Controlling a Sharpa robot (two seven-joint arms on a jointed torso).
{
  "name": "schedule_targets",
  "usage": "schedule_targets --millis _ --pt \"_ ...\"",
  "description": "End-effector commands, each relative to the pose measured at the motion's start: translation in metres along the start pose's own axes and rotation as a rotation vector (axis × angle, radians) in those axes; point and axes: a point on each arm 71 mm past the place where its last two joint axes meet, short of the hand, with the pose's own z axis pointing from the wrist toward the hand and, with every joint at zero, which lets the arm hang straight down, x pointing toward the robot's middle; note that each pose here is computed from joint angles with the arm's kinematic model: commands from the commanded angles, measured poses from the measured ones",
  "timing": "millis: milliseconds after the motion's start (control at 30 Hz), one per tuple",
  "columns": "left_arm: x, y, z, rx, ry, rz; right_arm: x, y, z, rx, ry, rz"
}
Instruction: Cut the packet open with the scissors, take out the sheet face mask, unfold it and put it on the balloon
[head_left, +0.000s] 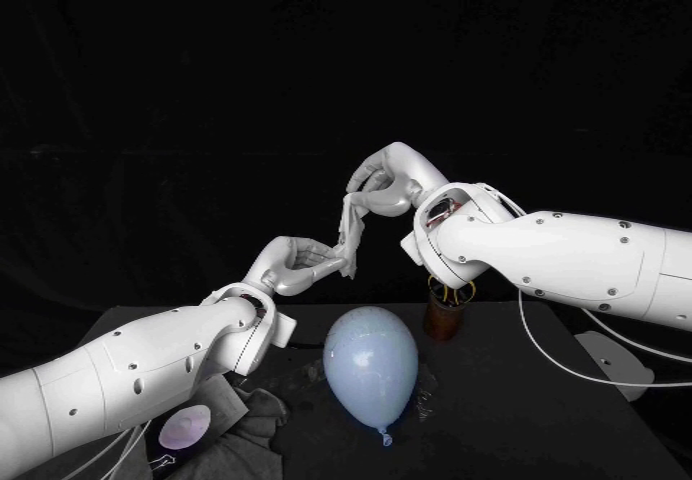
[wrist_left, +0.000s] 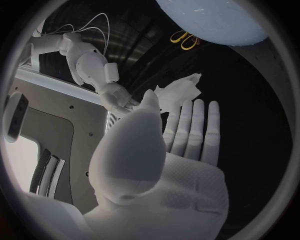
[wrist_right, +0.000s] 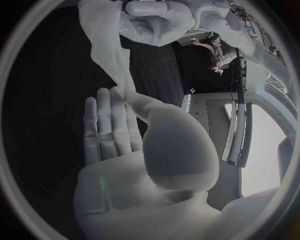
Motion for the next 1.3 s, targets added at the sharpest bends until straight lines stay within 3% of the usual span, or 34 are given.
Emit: schedule_targets --millis 33,467,1000,1300 --pt "0.001 -0.0013 0.0006 -0.004 -0.006 -0.011 0.001 0.002 -0.001 -0.016 0.013 -0.002" --pt "-0.0057 0.0012 0.0011 -0.026 -0.085 -0.016 0.0 0.003 -0.006 -0.019 0.018 0.005" --pt "-0.0105 0.0007 -0.0008 -0.03 -0.13 -0.039 0.003 -0.005 -0.01 0.001 0.035 0.002" --pt "-0.026 -0.0054 -0.0029 -0.026 -0.153 -0.071 0.008 -0.022 -0.016 0.032 0.058 -0.004"
